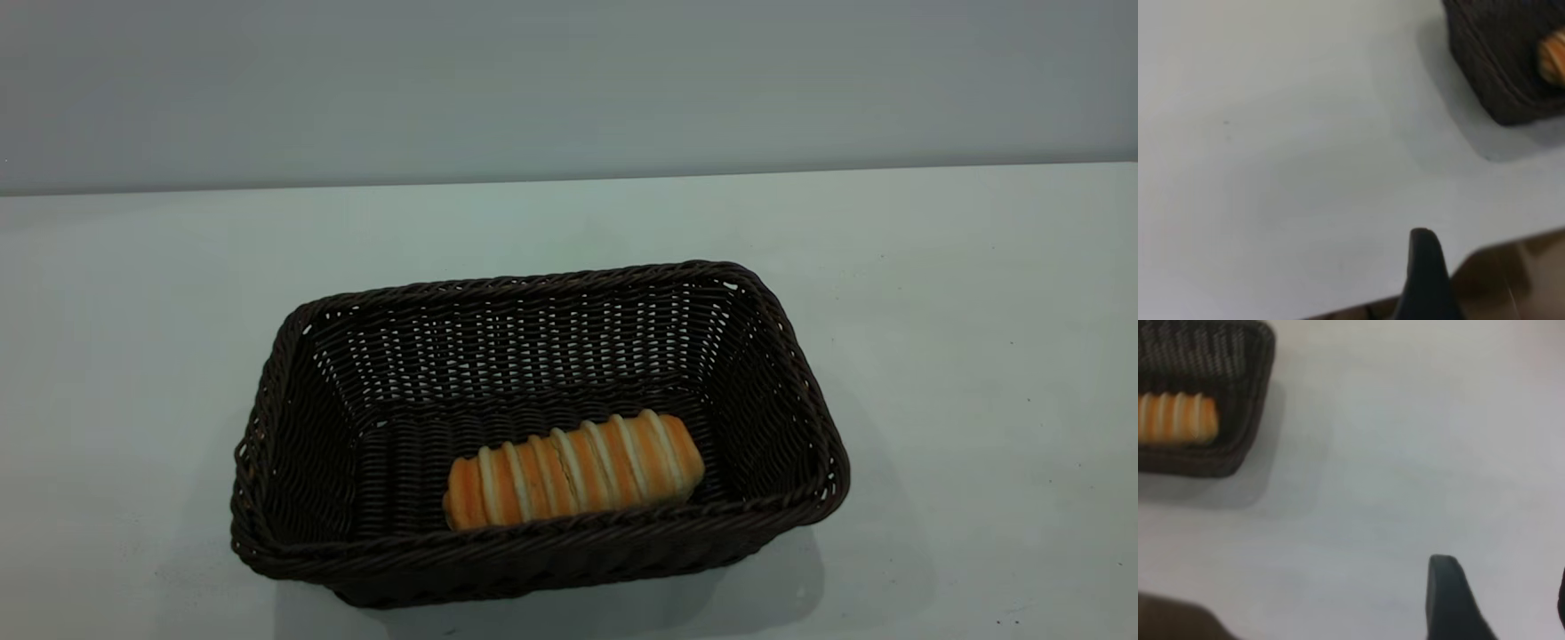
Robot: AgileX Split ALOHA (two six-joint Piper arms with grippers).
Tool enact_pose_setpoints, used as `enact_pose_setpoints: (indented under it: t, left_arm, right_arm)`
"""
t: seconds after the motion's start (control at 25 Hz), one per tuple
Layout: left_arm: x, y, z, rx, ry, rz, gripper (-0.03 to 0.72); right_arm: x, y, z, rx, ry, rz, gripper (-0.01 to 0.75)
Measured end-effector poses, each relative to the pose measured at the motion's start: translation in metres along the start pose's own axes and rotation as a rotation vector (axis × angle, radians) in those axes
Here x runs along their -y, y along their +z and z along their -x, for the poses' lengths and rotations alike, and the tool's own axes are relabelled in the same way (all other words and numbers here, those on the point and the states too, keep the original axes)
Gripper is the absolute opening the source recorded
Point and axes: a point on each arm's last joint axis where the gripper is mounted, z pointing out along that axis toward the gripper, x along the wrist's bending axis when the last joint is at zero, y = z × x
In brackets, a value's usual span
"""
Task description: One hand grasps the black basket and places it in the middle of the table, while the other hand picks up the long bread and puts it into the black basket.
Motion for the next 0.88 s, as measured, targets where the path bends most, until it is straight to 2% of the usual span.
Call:
enact_pose_setpoints:
  t: [0.2,0.88]
  left_arm:
    - [0.0079,-0.0068,0.0006,-0.035,-0.032,0.062,0.553]
    - [0.0089,-0.0073,0.0006,-0.035,-0.032,0.065,0.553]
  right_arm:
    - [0.0004,-0.0005,-0.0003,0.016,0.009,0.004,0.402]
    - [0.0004,-0.0006,-0.0005,0.014,0.010,0.005,0.402]
